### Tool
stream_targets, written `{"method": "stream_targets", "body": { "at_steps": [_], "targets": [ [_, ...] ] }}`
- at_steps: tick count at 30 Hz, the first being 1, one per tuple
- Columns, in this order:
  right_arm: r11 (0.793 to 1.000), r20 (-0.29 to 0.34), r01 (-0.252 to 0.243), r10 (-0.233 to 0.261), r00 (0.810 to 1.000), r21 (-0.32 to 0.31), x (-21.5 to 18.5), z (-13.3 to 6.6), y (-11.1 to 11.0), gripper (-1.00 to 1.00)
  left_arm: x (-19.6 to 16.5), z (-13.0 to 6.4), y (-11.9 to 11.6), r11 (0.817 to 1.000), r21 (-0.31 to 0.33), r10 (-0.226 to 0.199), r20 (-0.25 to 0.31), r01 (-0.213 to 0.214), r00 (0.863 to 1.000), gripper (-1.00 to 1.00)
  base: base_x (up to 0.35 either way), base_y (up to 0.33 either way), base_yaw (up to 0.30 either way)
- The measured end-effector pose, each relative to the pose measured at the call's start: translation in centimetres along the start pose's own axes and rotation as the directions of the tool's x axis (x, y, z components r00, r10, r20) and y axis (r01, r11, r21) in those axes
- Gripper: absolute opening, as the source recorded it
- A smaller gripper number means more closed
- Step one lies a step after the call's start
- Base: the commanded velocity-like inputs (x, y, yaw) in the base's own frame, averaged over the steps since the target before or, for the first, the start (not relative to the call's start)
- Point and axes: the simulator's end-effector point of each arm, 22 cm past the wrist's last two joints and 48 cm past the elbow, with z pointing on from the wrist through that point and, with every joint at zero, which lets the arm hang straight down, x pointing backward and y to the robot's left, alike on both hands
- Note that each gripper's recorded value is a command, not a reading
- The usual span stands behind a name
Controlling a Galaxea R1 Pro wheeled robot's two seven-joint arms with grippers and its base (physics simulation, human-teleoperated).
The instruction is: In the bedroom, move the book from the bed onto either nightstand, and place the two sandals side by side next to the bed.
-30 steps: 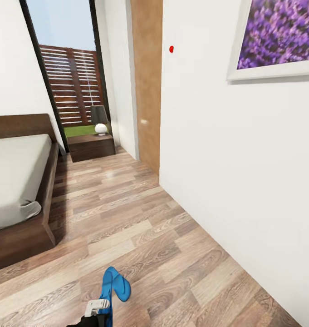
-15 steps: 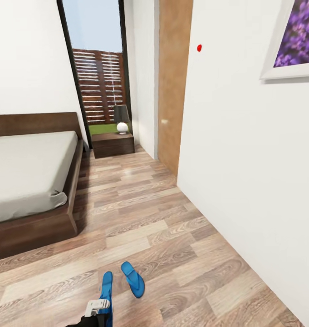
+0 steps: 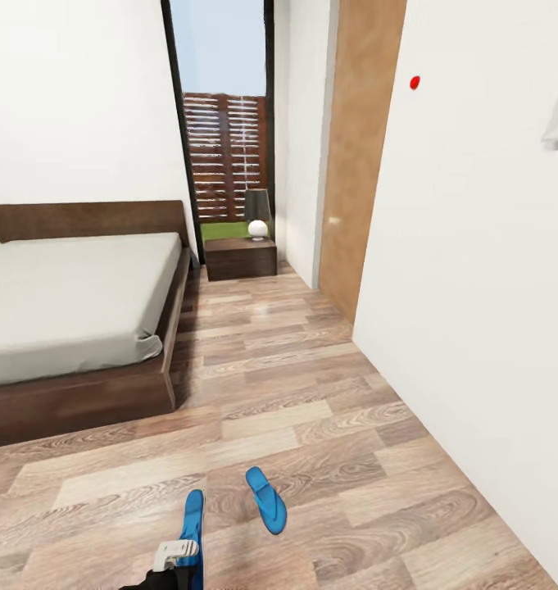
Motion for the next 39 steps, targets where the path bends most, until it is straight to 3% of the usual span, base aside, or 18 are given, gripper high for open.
{"method": "stream_targets", "body": {
  "at_steps": [39],
  "targets": [
    [1.000,0.000,0.001,-0.001,1.000,0.001,-0.01,0.00,-0.03,1.00,0.00,0.00,0.00,1.000,0.000,0.000,0.000,0.000,1.000,-1.00,0.000,0.000,0.289]
  ]
}}
